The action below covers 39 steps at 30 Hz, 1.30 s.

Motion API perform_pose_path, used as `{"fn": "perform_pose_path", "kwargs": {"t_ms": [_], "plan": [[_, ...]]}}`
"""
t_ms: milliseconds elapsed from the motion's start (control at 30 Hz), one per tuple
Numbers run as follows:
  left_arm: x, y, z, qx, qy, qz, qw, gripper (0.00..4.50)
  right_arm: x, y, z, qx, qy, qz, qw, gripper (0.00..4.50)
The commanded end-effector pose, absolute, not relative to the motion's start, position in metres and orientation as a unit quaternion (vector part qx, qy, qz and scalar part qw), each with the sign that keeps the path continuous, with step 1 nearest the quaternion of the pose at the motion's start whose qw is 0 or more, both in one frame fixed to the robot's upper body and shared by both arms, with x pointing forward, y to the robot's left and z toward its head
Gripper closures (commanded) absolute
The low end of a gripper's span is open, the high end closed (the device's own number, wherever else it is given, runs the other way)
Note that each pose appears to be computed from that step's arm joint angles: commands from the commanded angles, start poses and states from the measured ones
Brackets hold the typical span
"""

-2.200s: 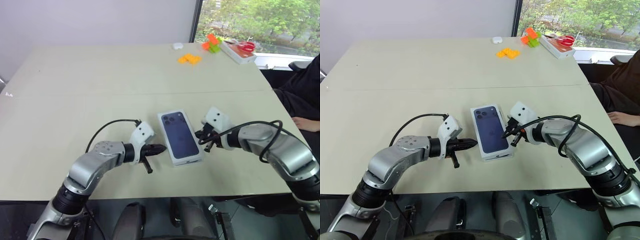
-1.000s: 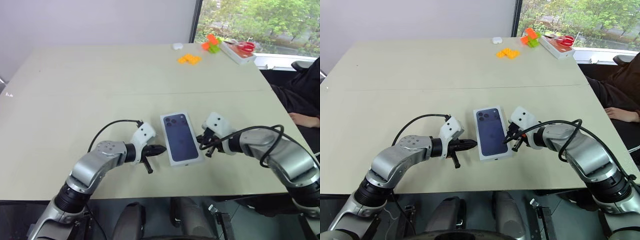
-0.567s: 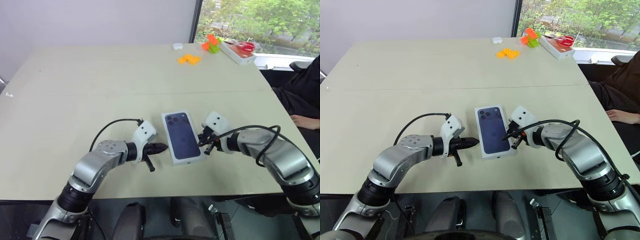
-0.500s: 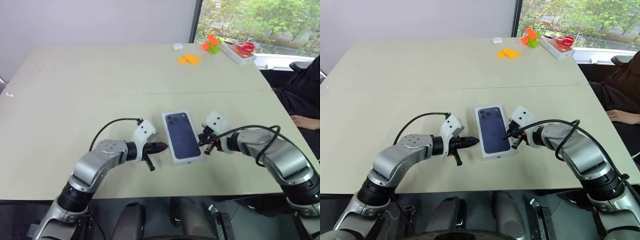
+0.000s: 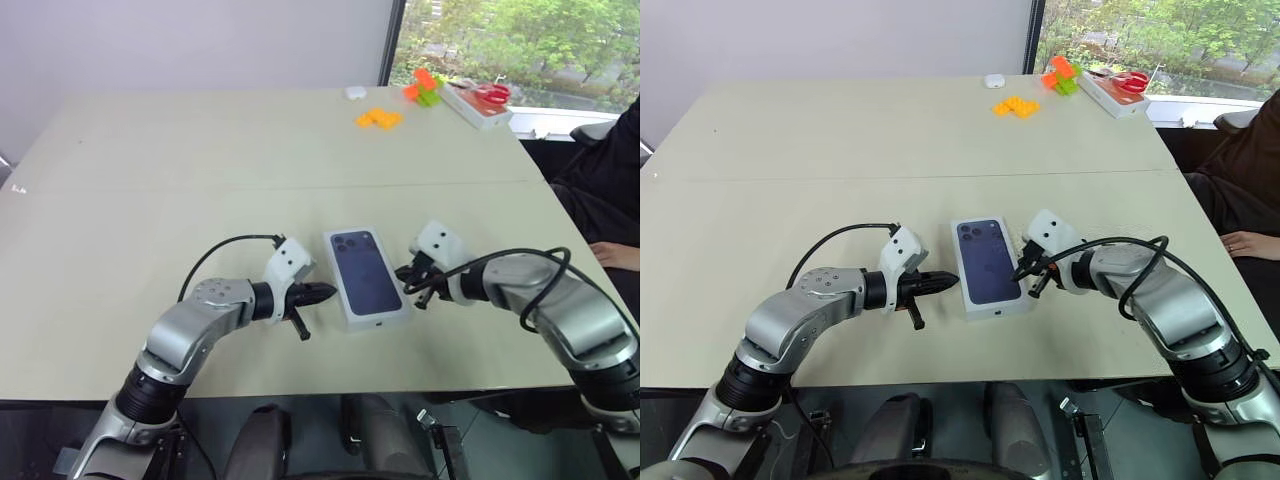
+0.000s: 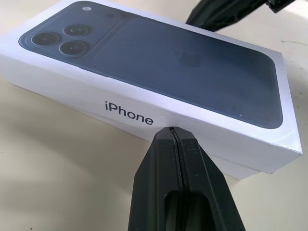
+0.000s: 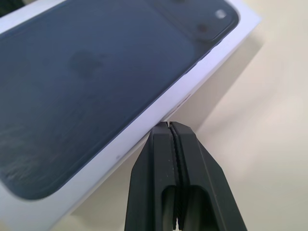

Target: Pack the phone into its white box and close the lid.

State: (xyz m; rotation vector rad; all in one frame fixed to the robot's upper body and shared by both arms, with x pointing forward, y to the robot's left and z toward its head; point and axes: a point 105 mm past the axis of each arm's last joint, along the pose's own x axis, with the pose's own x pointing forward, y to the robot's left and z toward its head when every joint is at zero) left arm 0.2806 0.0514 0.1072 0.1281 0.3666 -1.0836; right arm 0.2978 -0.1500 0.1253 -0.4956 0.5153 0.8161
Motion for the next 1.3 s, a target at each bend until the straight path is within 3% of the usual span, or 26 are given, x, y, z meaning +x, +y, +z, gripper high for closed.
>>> {"fn": "perform_pose_path", "kwargs": {"t_ms": [33, 367, 633, 867, 1033, 1300], "plan": [[0.276, 0.048, 0.117, 0.065, 0.152, -0.527, 0.834, 4.50, 0.290, -0.140, 0.136, -0.246, 0.218, 0.412, 0.850, 4.45], [0.273, 0.050, 0.110, 0.083, 0.163, -0.530, 0.828, 4.50, 0.284, -0.142, 0.129, -0.267, 0.228, 0.416, 0.839, 4.45], [0.279, 0.066, 0.131, 0.048, 0.140, -0.524, 0.839, 4.50, 0.298, -0.172, 0.150, -0.287, 0.201, 0.372, 0.860, 4.45], [0.314, 0.068, 0.160, 0.036, 0.090, -0.463, 0.881, 4.50, 0.277, -0.162, 0.173, -0.254, 0.146, 0.446, 0.846, 4.45], [0.332, 0.046, 0.157, 0.033, 0.106, -0.441, 0.890, 4.50, 0.251, -0.137, 0.160, -0.238, 0.155, 0.508, 0.813, 4.45], [0.340, 0.033, 0.114, 0.083, 0.215, -0.416, 0.880, 4.50, 0.248, -0.139, 0.111, -0.257, 0.241, 0.476, 0.806, 4.45]]}}
